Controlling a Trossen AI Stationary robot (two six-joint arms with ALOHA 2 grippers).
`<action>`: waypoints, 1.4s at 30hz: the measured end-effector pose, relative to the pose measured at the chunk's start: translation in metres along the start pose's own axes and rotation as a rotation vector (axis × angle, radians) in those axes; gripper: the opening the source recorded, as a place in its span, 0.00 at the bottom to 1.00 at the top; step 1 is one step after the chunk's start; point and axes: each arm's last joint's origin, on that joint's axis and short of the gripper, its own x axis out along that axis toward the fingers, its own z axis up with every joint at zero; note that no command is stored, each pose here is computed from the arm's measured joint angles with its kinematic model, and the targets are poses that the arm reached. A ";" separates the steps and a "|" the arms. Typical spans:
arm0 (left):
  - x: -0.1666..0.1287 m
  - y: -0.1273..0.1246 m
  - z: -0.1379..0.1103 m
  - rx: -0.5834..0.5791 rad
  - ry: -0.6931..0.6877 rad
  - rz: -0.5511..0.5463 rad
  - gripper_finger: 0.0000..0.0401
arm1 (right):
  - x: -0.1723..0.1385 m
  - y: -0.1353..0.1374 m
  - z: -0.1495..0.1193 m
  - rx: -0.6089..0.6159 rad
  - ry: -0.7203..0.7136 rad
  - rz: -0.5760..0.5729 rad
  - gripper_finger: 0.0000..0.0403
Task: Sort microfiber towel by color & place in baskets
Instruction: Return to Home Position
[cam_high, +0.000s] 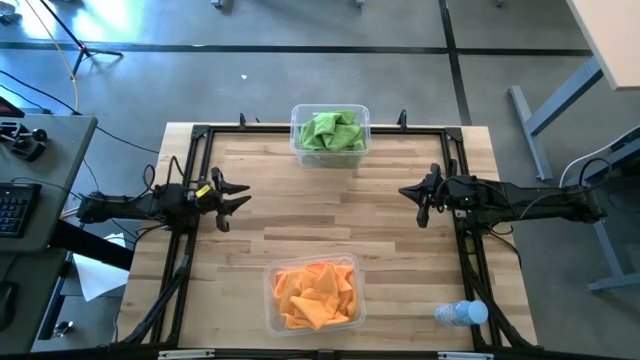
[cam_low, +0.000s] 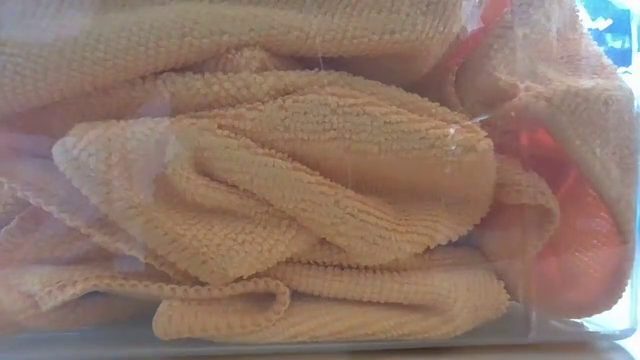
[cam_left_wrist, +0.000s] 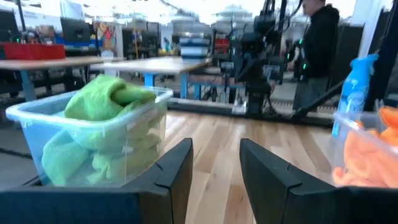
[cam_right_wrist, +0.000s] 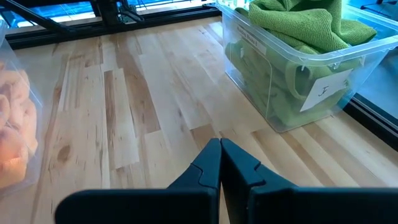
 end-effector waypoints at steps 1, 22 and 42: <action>-0.001 0.000 0.001 0.000 -0.017 0.000 0.30 | 0.000 0.000 0.000 0.000 0.000 0.000 0.00; 0.001 0.000 -0.001 0.021 0.009 0.008 0.30 | 0.006 0.003 -0.002 -0.090 0.041 0.059 0.00; 0.001 0.000 -0.001 0.023 0.015 0.008 0.30 | 0.018 0.011 0.004 -0.233 -0.003 0.181 0.00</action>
